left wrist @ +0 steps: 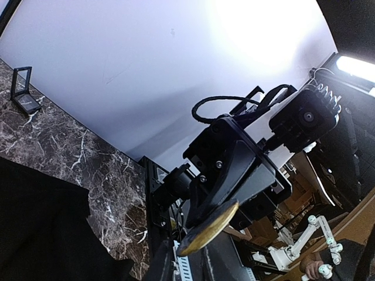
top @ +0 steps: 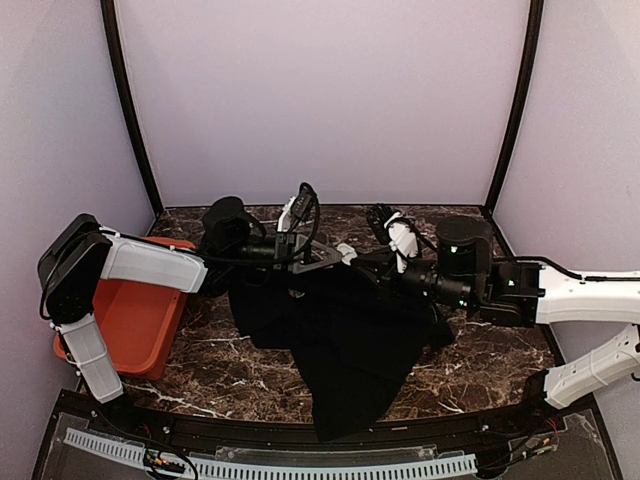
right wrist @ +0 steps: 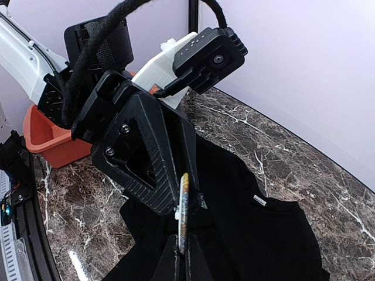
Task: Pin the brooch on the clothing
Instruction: Open the brooch.
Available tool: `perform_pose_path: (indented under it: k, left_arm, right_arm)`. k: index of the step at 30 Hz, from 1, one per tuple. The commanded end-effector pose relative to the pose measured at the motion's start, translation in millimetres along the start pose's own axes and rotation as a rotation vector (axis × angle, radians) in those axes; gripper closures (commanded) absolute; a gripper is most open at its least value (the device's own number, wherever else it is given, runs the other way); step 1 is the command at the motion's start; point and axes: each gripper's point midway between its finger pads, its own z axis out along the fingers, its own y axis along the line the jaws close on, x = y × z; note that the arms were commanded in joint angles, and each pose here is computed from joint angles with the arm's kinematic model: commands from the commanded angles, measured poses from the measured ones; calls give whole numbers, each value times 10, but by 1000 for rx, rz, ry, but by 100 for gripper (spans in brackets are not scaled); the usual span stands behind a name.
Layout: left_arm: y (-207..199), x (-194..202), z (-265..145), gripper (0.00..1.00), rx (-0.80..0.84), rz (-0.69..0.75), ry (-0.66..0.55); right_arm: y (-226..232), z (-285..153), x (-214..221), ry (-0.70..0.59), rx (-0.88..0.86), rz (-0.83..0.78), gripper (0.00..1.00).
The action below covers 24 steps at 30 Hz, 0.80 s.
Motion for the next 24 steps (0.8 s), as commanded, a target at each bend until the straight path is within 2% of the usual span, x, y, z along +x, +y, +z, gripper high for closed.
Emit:
perform_pose_path:
  k: [1, 5, 24]
  left_arm:
    - [-38, 18, -12, 80, -6, 20, 8]
    - [-37, 24, -6, 75, -6, 19, 10]
    - [25, 77, 10, 81, -45, 24, 32]
  right_arm:
    - [26, 14, -125, -30, 2, 4, 100]
    - [30, 23, -126, -28, 1, 4, 100]
    - [61, 65, -116, -15, -5, 6, 100]
